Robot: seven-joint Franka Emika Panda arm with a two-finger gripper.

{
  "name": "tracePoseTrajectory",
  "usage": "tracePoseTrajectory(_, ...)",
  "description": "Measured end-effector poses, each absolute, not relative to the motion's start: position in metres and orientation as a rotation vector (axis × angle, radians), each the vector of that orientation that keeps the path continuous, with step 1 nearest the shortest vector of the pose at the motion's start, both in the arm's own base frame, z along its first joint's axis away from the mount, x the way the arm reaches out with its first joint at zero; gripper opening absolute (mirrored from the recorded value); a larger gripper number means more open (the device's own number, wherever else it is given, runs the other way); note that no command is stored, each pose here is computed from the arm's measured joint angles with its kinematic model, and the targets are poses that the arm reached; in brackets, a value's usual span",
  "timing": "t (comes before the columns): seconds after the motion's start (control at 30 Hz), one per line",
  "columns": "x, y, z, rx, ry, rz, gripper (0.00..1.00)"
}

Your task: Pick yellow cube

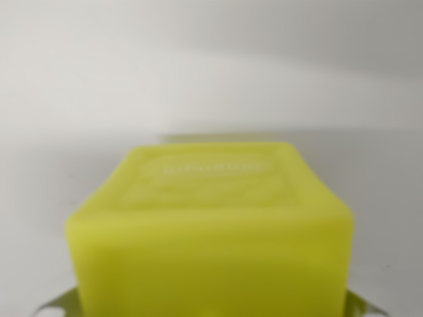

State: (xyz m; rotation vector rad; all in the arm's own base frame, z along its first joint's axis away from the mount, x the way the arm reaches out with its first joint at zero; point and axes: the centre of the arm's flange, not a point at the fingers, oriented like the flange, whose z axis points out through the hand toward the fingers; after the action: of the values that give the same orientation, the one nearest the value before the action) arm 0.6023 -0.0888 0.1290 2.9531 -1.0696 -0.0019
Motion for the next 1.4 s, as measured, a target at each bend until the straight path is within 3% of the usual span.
tracePoseTrajectory(1.4, 0.602, -0.089, 0.234, 2.953, -1.069, -0.002, 0.0)
